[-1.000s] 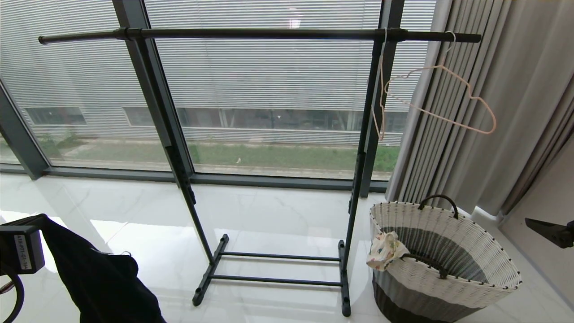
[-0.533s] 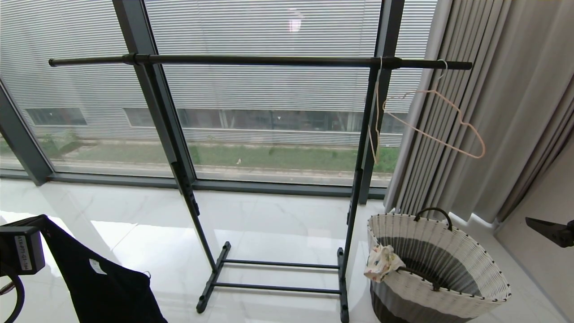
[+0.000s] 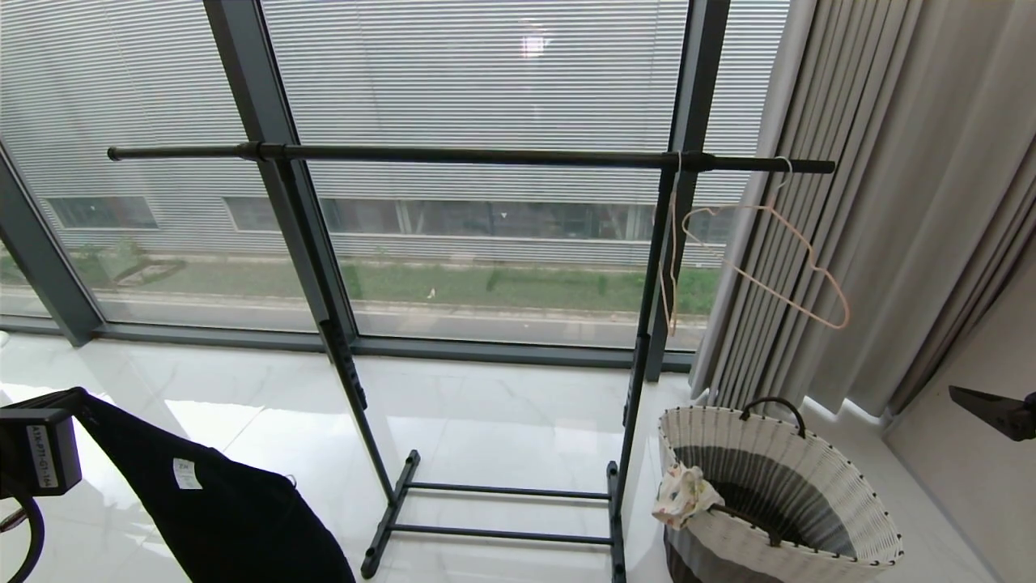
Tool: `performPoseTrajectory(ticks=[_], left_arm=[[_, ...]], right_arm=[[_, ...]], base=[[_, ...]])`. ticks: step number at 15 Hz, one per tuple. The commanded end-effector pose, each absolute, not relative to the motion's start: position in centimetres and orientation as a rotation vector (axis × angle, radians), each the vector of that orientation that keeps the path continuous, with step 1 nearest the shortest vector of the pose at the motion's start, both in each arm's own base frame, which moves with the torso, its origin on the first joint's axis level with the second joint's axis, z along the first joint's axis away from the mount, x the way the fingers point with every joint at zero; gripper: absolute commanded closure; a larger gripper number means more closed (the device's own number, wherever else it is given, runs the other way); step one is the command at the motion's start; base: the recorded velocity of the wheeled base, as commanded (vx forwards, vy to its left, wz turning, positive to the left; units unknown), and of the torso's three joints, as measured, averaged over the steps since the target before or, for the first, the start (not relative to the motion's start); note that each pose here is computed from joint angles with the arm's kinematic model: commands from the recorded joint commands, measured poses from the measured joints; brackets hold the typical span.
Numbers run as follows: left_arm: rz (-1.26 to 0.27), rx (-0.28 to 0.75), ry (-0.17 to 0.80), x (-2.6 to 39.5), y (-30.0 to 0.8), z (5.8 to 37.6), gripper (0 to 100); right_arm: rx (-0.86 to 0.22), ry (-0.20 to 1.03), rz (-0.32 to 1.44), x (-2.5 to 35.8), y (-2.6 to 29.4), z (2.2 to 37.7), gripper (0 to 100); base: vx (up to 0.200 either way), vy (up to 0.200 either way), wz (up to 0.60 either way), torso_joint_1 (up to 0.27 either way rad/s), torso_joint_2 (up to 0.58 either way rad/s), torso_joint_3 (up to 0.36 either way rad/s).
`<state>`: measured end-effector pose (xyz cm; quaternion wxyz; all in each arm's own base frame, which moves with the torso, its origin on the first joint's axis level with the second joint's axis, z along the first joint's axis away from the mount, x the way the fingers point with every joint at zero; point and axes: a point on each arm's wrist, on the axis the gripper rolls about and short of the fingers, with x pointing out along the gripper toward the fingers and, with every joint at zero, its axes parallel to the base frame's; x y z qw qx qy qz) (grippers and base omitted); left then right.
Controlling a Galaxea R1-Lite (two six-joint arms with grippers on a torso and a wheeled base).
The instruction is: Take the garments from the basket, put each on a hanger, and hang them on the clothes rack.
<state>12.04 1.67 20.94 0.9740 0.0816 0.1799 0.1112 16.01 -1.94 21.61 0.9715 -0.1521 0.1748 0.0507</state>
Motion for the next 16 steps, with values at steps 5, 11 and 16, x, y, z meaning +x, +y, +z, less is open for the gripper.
performPoseTrajectory(ticks=[5, 11, 16], left_arm=[[0.224, 0.169, 0.369, 12.08, 1.68, 20.81, 100], [0.208, 0.169, 0.366, 12.06, 1.57, 20.83, 100], [0.174, 0.175, 0.362, 12.08, 1.16, 20.85, 100]], right_arm=[[-0.307, 0.35, 0.104, 16.08, -1.94, 21.51, 0], [-0.31, 0.326, 0.1, 16.21, -1.96, 21.46, 0], [-0.308, 0.334, 0.1, 16.45, -2.02, 21.32, 0]], base=[[0.0, 0.0, 0.0, 0.027, -0.06, -0.03], [0.2, 0.0, 0.0, 0.004, 0.0, 0.0], [0.2, 0.0, 0.0, 0.004, 0.0, -0.001]])
